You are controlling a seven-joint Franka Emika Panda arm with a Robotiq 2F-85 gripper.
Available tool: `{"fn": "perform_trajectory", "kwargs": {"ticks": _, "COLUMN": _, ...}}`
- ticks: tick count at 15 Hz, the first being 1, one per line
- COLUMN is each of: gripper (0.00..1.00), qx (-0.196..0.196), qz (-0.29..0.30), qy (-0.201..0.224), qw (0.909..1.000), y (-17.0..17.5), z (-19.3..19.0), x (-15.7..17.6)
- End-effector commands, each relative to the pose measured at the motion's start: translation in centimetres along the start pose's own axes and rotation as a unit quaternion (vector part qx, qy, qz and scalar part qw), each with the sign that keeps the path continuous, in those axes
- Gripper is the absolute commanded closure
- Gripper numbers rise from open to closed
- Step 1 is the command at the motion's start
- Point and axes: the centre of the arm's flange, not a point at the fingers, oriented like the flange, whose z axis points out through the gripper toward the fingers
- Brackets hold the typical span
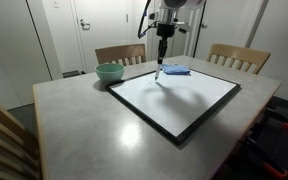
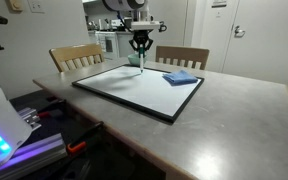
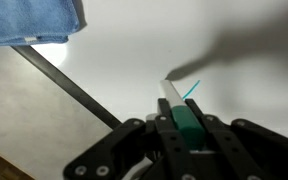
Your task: Take the marker out of the bowl and use it to write on the board
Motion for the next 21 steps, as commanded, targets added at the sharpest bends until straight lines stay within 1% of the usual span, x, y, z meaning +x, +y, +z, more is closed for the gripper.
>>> {"fn": "perform_trajectory", "kwargs": {"ticks": 1, "gripper": 0.95, "qx": -0.001, "qz": -0.011, "qy": 0.010, "qw": 0.9999, "y": 1.1, "z": 0.2, "x": 0.6}}
{"fn": "perform_trajectory", "kwargs": {"ticks": 8, "gripper": 0.95, "qx": 0.008, "qz": -0.014, "qy": 0.014, "qw": 0.9998, "y": 1.1, "z": 1.7, "x": 0.8}}
{"fn": "perform_trajectory", "kwargs": {"ticks": 15, "gripper": 0.95, "qx": 0.010, "qz": -0.010, "qy": 0.012, "qw": 0.9998, "y": 1.0, "z": 1.6, "x": 0.5}}
{"fn": "perform_trajectory", "kwargs": {"ticks": 21, "gripper": 0.95, "qx": 0.022, "qz": -0.003, "qy": 0.002, "qw": 0.9998, "y": 0.6, "z": 1.2, "x": 0.1}}
